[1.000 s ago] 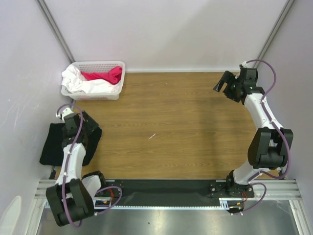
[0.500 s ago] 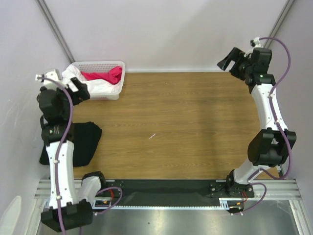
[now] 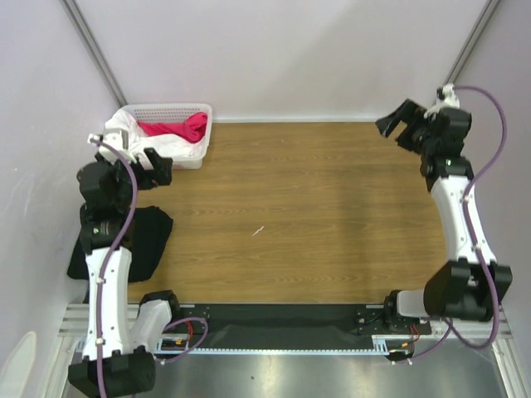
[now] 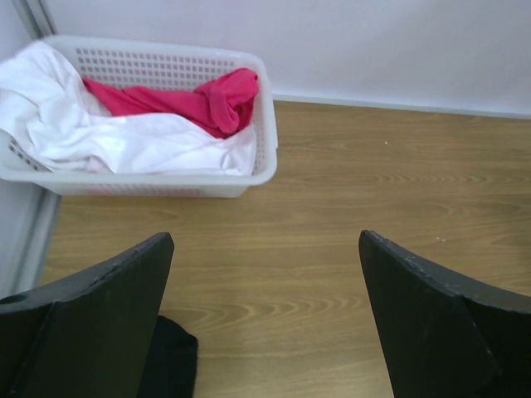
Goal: Fold and stack the t-shirts
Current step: Neatly place the folded tshirt to the corner
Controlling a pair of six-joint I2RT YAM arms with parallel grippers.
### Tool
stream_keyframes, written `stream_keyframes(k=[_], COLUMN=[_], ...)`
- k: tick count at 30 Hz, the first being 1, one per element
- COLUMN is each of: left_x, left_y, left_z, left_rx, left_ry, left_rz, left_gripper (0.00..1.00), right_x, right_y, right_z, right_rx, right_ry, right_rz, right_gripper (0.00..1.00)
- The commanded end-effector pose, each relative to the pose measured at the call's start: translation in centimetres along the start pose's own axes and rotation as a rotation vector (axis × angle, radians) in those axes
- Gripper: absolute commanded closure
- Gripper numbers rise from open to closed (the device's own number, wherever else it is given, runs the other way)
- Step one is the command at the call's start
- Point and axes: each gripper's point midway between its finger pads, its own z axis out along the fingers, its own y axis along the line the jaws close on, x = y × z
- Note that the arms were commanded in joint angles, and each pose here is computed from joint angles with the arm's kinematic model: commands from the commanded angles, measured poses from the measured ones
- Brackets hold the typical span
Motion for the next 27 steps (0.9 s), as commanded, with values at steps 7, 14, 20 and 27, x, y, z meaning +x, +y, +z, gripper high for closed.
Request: stream_keyframes(k=[7, 14, 20, 27], left_x=[4.1, 7.2, 8.8, 8.7], left_y=[-1.3, -2.7, -2.2, -2.2], left_z=[-0.7, -1.0, -1.4, -1.2], left_rx=[-0.007, 0.036, 0.005, 0.0], left_ry=[0.009, 0.051, 0.073, 0.073], left_rz=[-0.104, -0.098, -0.083, -0.09], left_gripper=[0.0, 0.0, 0.0, 0.0], right_x=[5.9, 7.6, 8.2, 7.5], right_y=[-2.0, -2.7, -2.4, -2.0], right_z=[-4.6, -6.6, -7.1, -7.8], right_rx=[0.036, 0.06, 0.046, 0.04], right_ry=[-0.034, -0.035, -0.012, -0.043], right_rz=[0.056, 0.05, 0.046, 0.016], right_gripper=[0.0, 0.0, 0.0, 0.0])
